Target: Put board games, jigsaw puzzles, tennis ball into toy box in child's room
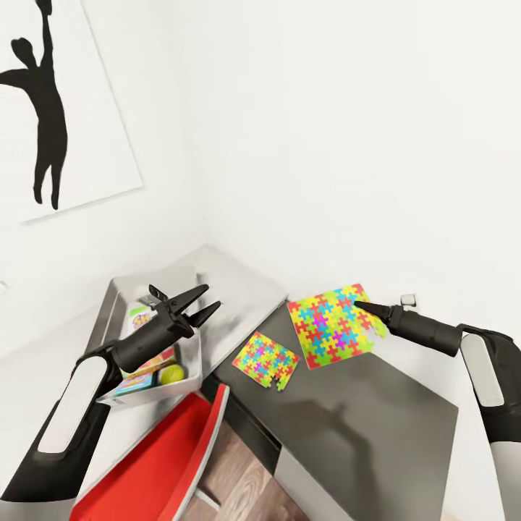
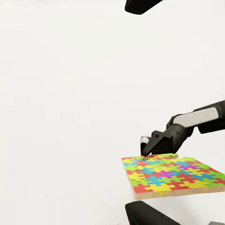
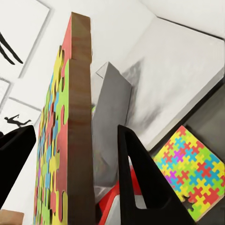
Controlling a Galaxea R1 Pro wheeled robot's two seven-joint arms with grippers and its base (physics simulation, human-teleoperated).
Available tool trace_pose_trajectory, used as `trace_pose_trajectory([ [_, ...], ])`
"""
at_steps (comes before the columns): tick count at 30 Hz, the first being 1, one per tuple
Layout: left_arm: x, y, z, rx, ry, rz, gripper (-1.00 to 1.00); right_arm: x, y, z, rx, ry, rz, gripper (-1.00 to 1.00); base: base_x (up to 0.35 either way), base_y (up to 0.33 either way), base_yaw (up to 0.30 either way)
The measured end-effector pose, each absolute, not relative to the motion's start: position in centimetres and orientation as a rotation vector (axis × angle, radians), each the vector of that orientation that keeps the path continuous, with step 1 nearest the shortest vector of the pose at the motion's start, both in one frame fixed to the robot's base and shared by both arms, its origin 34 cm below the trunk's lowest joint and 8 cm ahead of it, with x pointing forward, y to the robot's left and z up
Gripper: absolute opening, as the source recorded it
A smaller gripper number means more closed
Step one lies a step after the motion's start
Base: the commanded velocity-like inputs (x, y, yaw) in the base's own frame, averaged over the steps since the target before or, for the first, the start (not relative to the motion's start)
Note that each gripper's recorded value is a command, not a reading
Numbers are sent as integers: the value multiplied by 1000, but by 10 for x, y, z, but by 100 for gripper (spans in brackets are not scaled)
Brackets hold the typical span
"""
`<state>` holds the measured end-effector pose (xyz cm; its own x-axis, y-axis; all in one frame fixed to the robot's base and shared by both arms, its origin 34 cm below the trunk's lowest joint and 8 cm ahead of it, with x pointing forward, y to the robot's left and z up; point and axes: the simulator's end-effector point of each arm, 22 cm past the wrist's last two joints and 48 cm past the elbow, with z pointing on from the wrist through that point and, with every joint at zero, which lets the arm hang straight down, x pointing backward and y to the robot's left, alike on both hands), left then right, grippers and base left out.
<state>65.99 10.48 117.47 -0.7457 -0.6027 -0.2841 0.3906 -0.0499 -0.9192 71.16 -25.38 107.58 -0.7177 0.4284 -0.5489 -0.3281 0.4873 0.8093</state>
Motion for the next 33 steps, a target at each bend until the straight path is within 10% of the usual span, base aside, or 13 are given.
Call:
trace_pose_trajectory([
  [33, 654, 103, 1191, -198, 1537, -1858, 100, 709, -267, 1098, 59, 1969, 1257, -100, -2, 1, 213],
])
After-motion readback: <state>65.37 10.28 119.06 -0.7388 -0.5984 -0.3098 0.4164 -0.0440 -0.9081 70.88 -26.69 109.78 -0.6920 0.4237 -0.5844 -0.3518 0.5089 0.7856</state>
